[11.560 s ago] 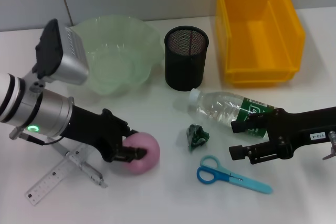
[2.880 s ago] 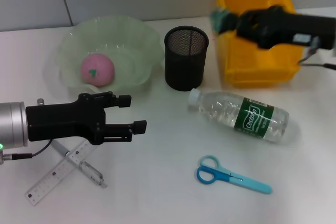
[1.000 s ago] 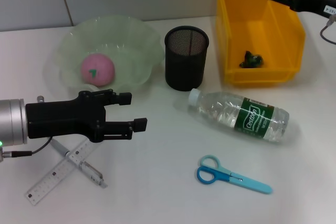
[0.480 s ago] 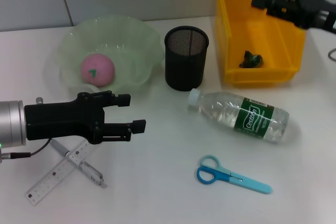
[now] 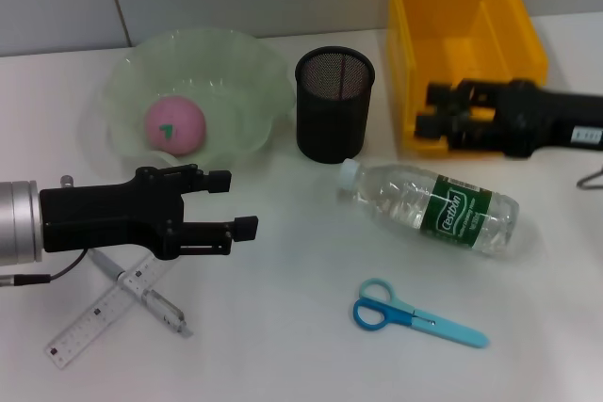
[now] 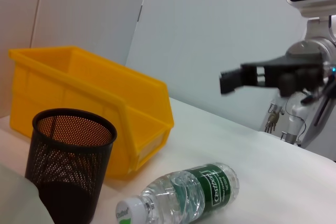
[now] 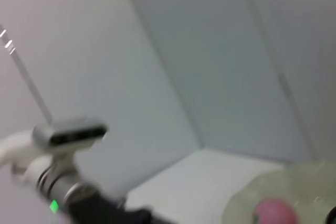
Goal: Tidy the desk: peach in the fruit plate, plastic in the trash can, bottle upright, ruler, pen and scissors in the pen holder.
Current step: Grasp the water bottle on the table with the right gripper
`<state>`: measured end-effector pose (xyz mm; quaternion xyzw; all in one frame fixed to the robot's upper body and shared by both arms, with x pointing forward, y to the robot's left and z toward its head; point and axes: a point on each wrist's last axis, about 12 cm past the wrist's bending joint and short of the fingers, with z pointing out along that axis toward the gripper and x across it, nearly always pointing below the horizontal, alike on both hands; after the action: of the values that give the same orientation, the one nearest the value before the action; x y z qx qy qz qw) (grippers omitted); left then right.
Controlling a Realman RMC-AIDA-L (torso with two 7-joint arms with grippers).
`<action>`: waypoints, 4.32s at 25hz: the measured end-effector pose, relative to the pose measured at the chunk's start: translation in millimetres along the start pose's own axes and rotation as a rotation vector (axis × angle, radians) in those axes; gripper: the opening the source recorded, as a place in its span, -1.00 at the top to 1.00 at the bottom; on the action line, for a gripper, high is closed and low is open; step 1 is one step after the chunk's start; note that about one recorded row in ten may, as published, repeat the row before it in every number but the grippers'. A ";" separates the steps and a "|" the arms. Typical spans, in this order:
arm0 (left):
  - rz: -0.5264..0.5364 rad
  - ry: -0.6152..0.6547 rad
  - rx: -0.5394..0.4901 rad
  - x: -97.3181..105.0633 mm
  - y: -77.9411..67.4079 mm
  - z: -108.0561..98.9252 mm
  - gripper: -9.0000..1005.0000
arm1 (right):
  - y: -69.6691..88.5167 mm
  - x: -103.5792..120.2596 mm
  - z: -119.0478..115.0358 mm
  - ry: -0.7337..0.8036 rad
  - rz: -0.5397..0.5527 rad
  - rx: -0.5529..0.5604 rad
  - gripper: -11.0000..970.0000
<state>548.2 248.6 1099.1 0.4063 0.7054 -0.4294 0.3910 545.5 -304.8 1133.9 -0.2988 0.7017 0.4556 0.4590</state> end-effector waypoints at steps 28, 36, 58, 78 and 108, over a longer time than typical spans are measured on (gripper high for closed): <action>-0.008 0.005 -0.011 2.8 0.6 -5.4 -0.67 | 5.8 -53.4 43.6 0.598 -0.163 0.042 -0.53; -0.014 -0.007 -0.020 3.8 0.5 -6.3 -0.67 | 1.0 -78.9 46.7 0.770 -0.187 0.147 -0.53; -0.015 -0.019 -0.024 2.5 1.1 -6.5 -0.67 | -9.4 -65.0 82.9 1.008 -0.268 0.232 -0.53; -0.004 -0.018 -0.023 -1.2 2.6 -6.3 -0.67 | -19.3 -33.8 107.5 1.090 -0.316 0.242 -0.53; 0.005 -0.014 -0.027 -2.6 3.0 -6.0 -0.67 | -24.3 -18.8 116.1 1.117 -0.320 0.236 -0.53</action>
<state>550.7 254.5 1102.5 0.3998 0.7074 -0.4217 0.4024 616.6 -208.6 1123.3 -0.5424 0.8292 0.0733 0.1134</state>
